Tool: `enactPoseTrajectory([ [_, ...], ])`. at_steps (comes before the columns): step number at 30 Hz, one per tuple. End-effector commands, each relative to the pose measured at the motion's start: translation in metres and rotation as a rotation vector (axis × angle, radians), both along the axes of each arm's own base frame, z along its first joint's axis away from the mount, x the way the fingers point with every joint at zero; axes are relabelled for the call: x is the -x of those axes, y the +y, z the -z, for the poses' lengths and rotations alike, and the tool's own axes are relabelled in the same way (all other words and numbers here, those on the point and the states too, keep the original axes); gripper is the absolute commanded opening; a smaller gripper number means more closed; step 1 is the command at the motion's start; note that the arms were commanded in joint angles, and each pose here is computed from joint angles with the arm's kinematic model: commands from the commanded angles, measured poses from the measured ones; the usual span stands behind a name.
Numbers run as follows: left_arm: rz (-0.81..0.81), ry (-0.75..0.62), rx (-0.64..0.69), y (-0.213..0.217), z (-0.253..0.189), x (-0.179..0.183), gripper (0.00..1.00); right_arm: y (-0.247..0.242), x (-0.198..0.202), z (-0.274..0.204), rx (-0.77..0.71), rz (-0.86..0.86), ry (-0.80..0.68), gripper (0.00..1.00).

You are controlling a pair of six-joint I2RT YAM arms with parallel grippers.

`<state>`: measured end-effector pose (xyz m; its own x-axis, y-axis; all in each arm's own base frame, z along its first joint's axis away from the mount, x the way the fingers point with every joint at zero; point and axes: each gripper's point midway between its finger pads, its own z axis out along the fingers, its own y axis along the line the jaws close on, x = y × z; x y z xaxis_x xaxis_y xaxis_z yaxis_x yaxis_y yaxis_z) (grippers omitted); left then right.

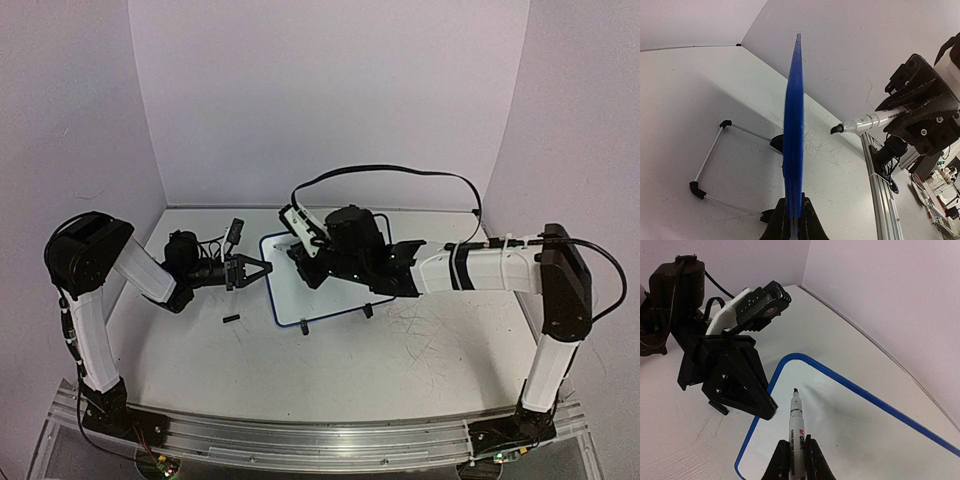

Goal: Write a sentence on the whiteboard

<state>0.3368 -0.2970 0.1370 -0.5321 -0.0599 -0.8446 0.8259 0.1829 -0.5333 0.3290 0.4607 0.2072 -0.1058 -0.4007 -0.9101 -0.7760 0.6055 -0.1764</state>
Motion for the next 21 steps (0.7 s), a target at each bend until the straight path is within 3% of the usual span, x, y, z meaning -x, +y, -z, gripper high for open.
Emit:
enactPoseTrajectory([
  [1,0.013,0.015,-0.043,-0.0069,0.0121,0.0039,0.0,0.009,-0.0058,-0.0149,-0.034,0.014,-0.03,0.0],
  [21,0.014,0.014,-0.044,-0.0069,0.0115,0.0033,0.0,0.0092,-0.014,-0.0098,-0.025,0.05,-0.033,0.0],
])
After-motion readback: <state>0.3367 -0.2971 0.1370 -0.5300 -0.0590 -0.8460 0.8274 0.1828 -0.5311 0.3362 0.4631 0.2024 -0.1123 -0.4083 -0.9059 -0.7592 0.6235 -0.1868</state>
